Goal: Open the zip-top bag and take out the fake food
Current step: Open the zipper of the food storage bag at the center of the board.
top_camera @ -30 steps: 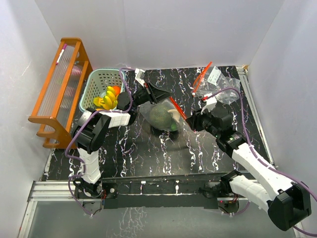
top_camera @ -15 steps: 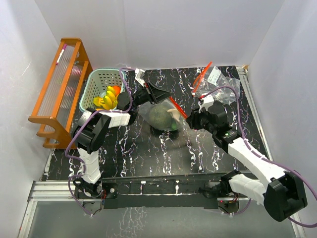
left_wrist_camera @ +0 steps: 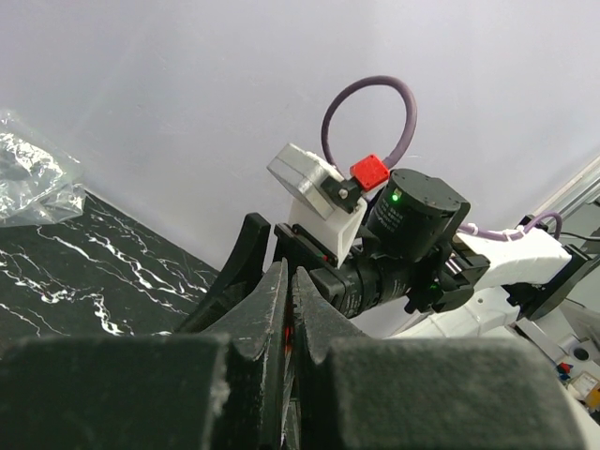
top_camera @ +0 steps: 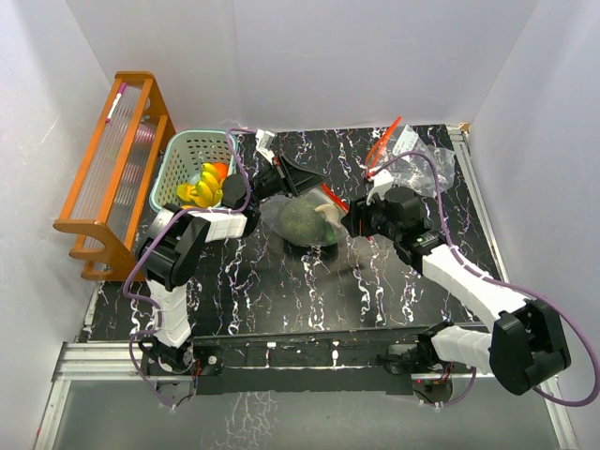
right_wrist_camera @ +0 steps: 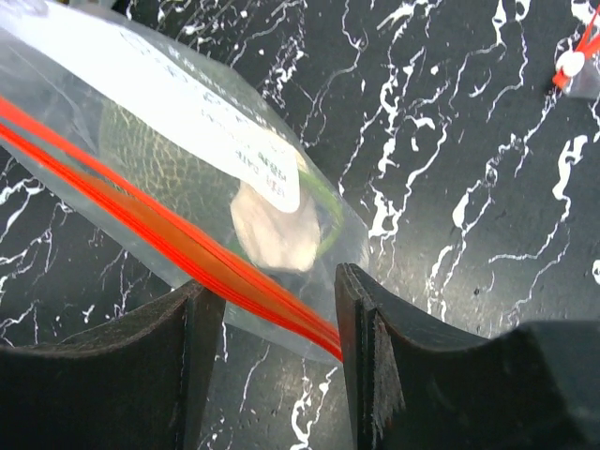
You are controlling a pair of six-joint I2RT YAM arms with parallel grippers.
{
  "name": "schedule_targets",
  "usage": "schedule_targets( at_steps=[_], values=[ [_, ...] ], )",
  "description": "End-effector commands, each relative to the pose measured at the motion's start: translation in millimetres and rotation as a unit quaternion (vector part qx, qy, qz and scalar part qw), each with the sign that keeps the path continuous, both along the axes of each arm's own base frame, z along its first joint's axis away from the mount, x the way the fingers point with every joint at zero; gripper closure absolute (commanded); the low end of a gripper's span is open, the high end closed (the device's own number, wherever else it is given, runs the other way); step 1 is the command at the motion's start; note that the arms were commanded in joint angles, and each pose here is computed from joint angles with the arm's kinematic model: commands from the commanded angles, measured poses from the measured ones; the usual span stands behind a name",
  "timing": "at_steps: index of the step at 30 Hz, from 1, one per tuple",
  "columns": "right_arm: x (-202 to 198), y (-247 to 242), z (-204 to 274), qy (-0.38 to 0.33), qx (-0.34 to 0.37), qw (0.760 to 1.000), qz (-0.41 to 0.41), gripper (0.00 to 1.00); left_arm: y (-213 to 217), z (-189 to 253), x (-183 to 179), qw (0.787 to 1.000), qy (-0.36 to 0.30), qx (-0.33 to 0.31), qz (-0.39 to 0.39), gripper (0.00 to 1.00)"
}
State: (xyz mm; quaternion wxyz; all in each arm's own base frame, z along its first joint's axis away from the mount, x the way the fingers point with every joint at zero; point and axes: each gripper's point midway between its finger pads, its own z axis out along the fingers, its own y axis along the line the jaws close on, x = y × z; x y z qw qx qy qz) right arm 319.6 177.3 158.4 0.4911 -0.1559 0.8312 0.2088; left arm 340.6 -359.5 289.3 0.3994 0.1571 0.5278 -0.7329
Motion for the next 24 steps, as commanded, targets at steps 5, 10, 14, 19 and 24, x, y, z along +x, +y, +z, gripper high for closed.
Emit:
schedule_targets(
  at_steps=[5, 10, 14, 19, 24],
  values=[
    [18.6, 4.0, 60.8, -0.084, 0.028, 0.996, -0.003, 0.47, 1.2, 29.4, -12.7, 0.998, -0.058, -0.025, -0.012, 1.00],
    [7.4, -12.7, 83.4, -0.111, 0.032, 0.993, -0.029, 0.47, 0.9, 28.1, -12.3, 0.998, -0.058, -0.022, -0.011, 1.00],
    [6.4, -27.0, 85.7, -0.114, 0.025, 0.992, -0.049, 0.47, 0.4, 28.5, -12.0, 0.998, -0.057, -0.026, -0.014, 1.00],
    [8.7, -30.5, 77.5, -0.100, 0.019, 0.993, -0.052, 0.47, 1.1, 31.5, -12.3, 0.998, -0.056, -0.034, -0.017, 1.00],
    [10.2, -27.4, 68.9, -0.089, 0.018, 0.995, -0.045, 0.47, 1.5, 32.5, -13.6, 0.998, -0.056, -0.034, -0.016, 1.00]
  ],
)
